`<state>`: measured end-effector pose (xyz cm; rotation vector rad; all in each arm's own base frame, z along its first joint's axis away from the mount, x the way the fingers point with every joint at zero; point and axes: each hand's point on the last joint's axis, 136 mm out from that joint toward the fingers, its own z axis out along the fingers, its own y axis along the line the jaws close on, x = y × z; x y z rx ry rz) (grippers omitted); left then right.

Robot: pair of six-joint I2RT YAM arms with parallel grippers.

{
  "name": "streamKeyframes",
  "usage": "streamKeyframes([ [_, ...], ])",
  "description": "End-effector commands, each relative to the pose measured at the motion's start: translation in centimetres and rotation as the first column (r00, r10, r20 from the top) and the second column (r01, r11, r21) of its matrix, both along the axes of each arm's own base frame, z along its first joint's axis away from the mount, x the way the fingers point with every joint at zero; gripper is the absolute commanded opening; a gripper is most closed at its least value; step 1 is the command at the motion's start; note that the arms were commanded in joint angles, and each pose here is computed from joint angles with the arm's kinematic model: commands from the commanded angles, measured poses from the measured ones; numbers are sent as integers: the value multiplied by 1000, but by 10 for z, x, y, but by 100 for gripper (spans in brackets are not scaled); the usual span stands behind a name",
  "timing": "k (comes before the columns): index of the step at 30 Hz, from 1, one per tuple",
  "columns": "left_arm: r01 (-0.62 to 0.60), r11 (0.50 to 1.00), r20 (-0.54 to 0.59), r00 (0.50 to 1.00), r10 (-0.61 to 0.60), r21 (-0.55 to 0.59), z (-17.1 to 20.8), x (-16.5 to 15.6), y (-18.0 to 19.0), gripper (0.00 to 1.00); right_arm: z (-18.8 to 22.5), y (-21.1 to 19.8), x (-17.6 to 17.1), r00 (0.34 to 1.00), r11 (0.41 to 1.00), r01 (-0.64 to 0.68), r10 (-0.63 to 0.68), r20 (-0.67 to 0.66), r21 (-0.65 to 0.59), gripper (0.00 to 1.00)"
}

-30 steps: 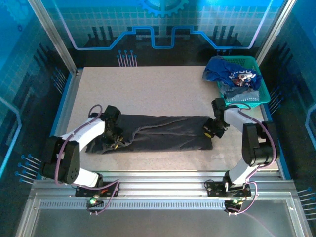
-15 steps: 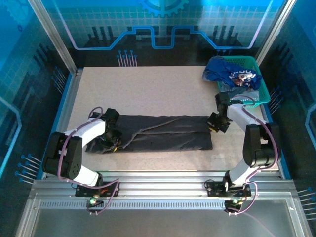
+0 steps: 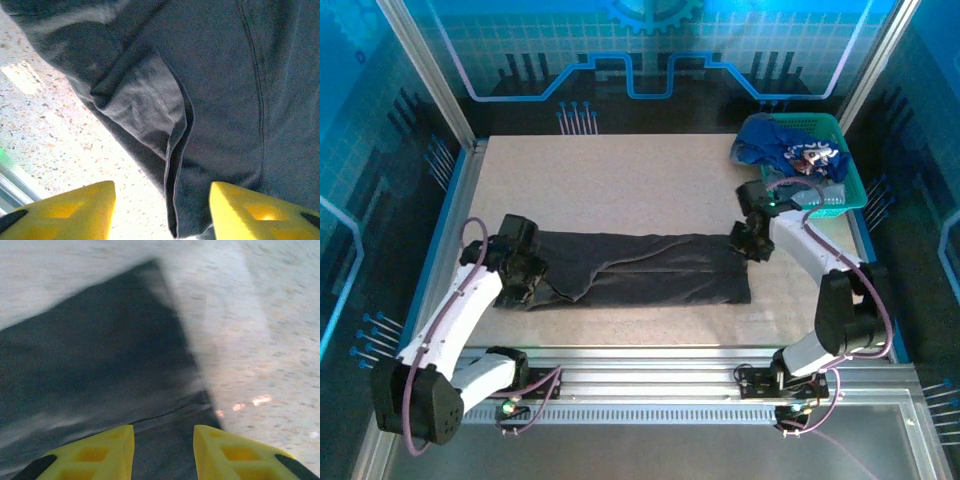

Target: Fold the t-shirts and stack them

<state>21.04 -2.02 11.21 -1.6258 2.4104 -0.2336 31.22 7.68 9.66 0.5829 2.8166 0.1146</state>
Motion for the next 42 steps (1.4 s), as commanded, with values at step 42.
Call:
streamKeyframes([
  [42,-18,980,-31,999,12,-197,-8,-11,-27,35,21,123,9,927,882,-370,332,174,292,35],
])
